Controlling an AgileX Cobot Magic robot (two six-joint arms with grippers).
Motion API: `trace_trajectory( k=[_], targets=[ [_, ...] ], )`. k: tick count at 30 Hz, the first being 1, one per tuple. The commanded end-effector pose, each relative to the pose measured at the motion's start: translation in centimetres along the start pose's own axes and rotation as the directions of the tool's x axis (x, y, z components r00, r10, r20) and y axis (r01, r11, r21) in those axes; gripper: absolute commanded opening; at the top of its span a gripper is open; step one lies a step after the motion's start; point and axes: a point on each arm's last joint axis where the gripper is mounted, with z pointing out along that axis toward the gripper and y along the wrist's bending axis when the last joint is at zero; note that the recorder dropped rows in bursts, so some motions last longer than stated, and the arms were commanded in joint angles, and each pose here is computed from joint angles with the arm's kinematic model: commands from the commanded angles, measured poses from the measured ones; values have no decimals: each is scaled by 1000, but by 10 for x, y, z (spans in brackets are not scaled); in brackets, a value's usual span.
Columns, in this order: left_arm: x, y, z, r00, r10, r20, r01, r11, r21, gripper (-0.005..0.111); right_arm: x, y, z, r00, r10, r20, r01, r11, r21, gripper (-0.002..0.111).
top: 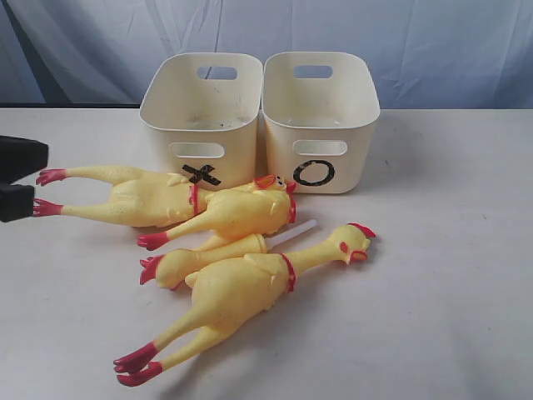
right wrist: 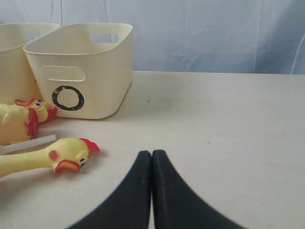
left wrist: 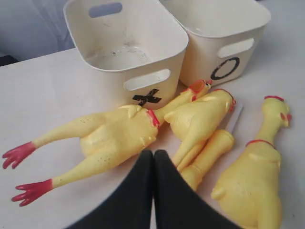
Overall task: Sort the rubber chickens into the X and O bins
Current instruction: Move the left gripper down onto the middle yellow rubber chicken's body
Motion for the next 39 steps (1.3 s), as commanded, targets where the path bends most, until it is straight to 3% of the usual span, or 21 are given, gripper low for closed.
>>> trace_trajectory(
  k=[1,6,9,13,18,21,28,39],
  targets=[
    [-2,-6,23,994,81,-78,-76,995,69,0,0,0,0,1000,-5,12,5,1000,7,0],
    [3,-14,47,973,190,-134,-174,977,127,0,0,0,0,1000,-5,12,5,1000,7,0],
    [10,-22,68,923,350,-160,-321,929,184,0,0,0,0,1000,-5,12,5,1000,7,0],
    [11,-21,85,900,407,-154,-385,910,154,0,0,0,0,1000,-5,12,5,1000,7,0],
    [21,-21,118,866,470,-172,-454,882,125,28,0,0,0,1000,-5,12,5,1000,7,0],
    [30,-33,137,811,556,-182,-531,830,171,49,0,0,0,1000,-5,12,5,1000,7,0],
    [33,-37,165,797,565,-214,-530,824,199,58,0,0,0,1000,-5,12,5,1000,7,0],
    [41,-36,199,751,609,-254,-564,793,232,59,0,0,0,1000,-5,12,5,1000,7,0]
  ],
)
